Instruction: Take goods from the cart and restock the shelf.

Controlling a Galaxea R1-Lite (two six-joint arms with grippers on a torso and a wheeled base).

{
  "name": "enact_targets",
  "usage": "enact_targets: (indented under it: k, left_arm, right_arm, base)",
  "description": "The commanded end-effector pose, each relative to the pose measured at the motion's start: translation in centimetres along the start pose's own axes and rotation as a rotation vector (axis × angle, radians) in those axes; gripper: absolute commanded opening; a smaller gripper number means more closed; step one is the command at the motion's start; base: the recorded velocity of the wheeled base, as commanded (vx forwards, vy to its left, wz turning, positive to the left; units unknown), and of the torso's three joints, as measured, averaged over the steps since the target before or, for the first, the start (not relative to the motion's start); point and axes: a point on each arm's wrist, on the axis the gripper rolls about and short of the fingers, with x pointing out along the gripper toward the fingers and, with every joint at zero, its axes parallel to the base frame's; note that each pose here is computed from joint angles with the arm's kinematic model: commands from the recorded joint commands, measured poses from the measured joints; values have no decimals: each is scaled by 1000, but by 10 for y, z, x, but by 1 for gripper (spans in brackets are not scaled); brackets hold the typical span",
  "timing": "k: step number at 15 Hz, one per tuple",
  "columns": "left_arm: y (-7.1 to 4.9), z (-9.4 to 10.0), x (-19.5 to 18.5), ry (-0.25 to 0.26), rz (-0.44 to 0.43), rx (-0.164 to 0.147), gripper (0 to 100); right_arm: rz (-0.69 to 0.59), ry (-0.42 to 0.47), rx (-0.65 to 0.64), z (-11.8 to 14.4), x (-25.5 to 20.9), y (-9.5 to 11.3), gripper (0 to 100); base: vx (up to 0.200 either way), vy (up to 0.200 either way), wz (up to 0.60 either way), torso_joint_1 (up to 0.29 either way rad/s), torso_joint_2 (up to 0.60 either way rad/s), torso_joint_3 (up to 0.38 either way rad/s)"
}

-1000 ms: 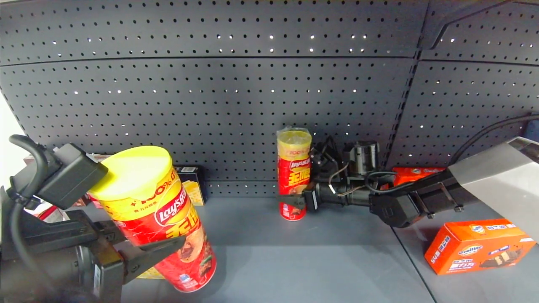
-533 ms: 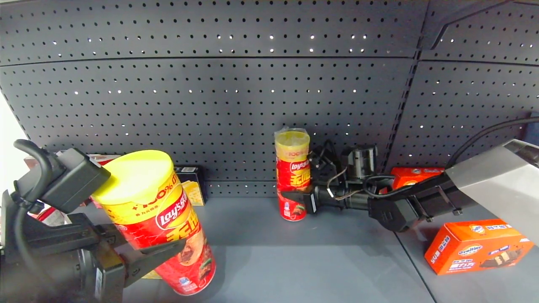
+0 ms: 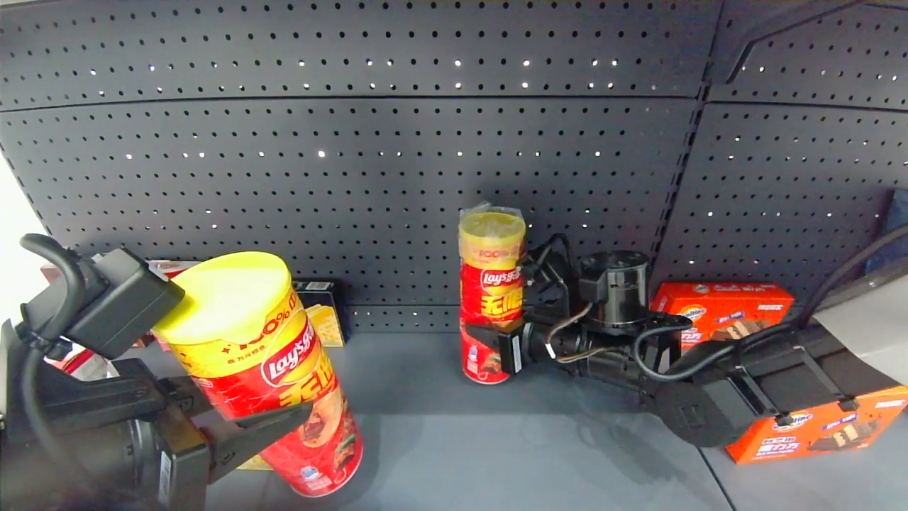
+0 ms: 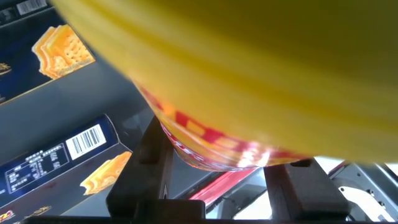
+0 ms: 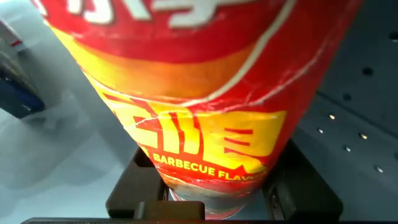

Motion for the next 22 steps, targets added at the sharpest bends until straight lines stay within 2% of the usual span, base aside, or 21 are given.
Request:
enact_targets:
  k: [1, 4, 6, 9, 12, 14, 15, 22]
  left_arm:
    - [0, 0, 0, -2, 2, 0, 0]
    - [-1, 1, -1, -5, 2, 6, 0]
    - [-1, 1, 0, -4, 21, 7, 0]
    - [-1, 1, 2, 3, 29, 8, 0]
    - [-1, 3, 3, -2, 47, 7, 0]
    - [-1, 7, 6, -3, 50, 7, 0]
    - [-1, 9, 10, 4, 51, 7, 0]
    - [-2, 12, 13, -8, 77, 14, 0]
  right_arm:
    - [2, -32, -9, 7, -20, 23, 0]
    - [5, -39, -17, 5, -45, 41, 0]
    - [-41, -50, -11, 7, -62, 51, 0]
    - [-114, -61, -1, 8, -79, 55, 0]
    - [-122, -47, 6, 1, -92, 61, 0]
    - [-152, -49, 36, -7, -97, 70, 0]
    - [-156, -37, 72, -17, -101, 82, 0]
    - [-199, 31, 88, -48, -100, 80, 0]
  base:
    - [0, 0, 0, 0, 0, 0]
    - [0, 0, 0, 0, 0, 0]
    - [0, 0, 0, 0, 0, 0]
    - [0, 0, 0, 0, 0, 0]
    - [0, 0, 0, 0, 0, 0]
    - [0, 0, 0, 0, 0, 0]
    - [0, 0, 0, 0, 0, 0]
    - [0, 0, 0, 0, 0, 0]
